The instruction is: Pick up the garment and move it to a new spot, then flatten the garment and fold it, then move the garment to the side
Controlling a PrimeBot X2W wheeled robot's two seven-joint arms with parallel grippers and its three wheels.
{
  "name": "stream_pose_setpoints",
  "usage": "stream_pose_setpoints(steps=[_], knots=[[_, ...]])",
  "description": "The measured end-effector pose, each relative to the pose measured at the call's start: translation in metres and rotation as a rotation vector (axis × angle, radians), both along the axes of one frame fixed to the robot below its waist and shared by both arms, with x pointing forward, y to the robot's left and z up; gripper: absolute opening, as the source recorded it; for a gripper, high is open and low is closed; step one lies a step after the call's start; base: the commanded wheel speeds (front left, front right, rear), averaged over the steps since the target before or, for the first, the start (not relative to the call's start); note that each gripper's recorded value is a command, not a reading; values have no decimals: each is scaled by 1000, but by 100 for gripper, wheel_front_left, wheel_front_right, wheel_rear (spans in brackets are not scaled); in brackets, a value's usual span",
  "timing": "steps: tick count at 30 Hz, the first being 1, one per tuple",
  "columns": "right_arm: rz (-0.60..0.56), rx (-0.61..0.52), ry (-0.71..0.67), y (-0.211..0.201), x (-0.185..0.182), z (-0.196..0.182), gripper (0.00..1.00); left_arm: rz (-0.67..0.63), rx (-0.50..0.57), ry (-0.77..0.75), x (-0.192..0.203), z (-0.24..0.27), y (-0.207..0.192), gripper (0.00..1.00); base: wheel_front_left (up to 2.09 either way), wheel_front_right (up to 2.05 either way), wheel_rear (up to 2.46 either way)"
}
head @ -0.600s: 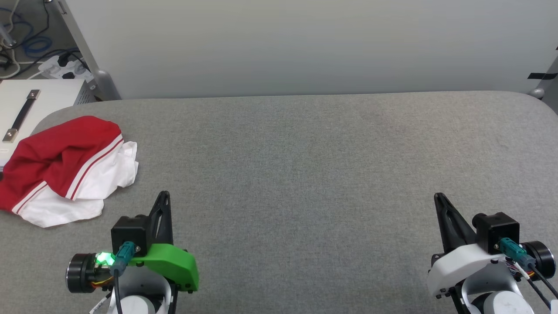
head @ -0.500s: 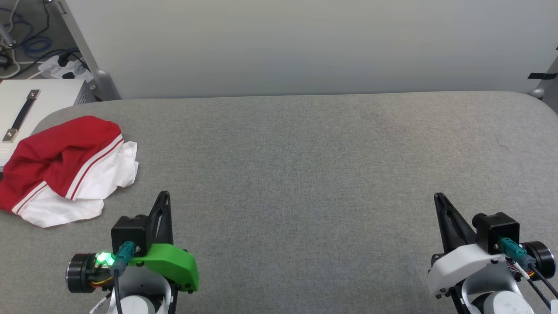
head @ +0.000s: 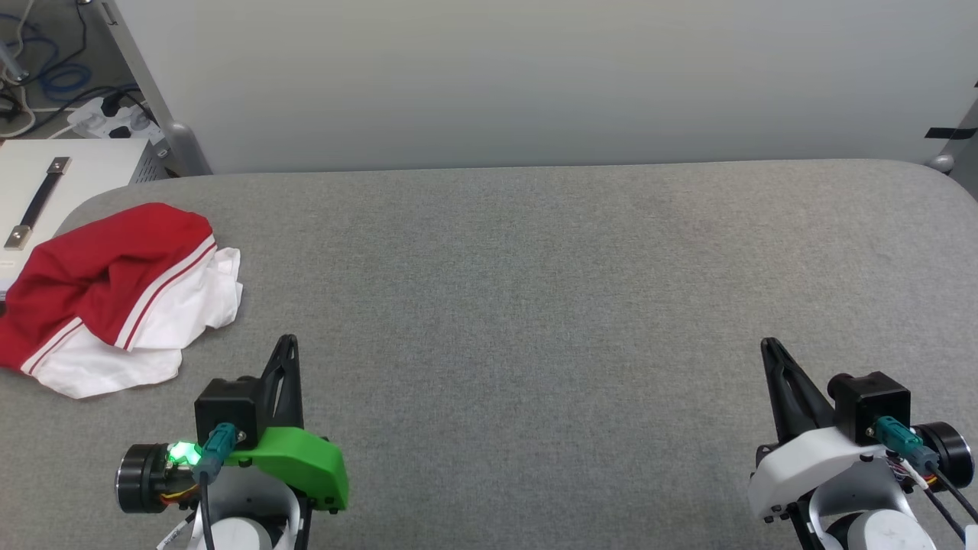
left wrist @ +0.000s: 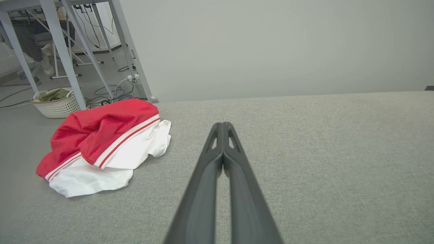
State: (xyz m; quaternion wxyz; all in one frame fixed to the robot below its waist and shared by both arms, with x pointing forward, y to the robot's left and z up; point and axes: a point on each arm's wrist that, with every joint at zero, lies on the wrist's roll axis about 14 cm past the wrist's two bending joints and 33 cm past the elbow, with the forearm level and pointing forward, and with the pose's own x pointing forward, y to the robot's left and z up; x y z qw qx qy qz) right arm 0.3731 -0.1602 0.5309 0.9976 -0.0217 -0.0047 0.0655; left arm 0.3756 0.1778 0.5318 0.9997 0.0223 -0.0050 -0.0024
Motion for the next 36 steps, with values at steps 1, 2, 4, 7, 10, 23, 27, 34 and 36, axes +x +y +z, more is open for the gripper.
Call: stream_pose_setpoints(steps=[1,2,4,7,10,23,27,34,36], knots=[[0,0,0,0,0,0,0,0,0,0,0,0,0,0,0,0,0],[0,0,0,0,0,0,0,0,0,0,0,0,0,0,0,0,0],[0,0,0,0,0,0,0,0,0,0,0,0,0,0,0,0,0],[0,0,0,0,0,0,0,0,0,0,0,0,0,0,0,0,0],[0,0,0,0,0,0,0,0,0,0,0,0,0,0,0,0,0],[0,0,0,0,0,0,0,0,0,0,0,0,0,0,0,0,0],[0,0,0,0,0,0,0,0,0,0,0,0,0,0,0,0,0],[-1,0,0,0,0,0,100,0,0,0,0,0,0,100,0,0,0],[-1,0,0,0,0,0,100,0,0,0,0,0,0,100,0,0,0]])
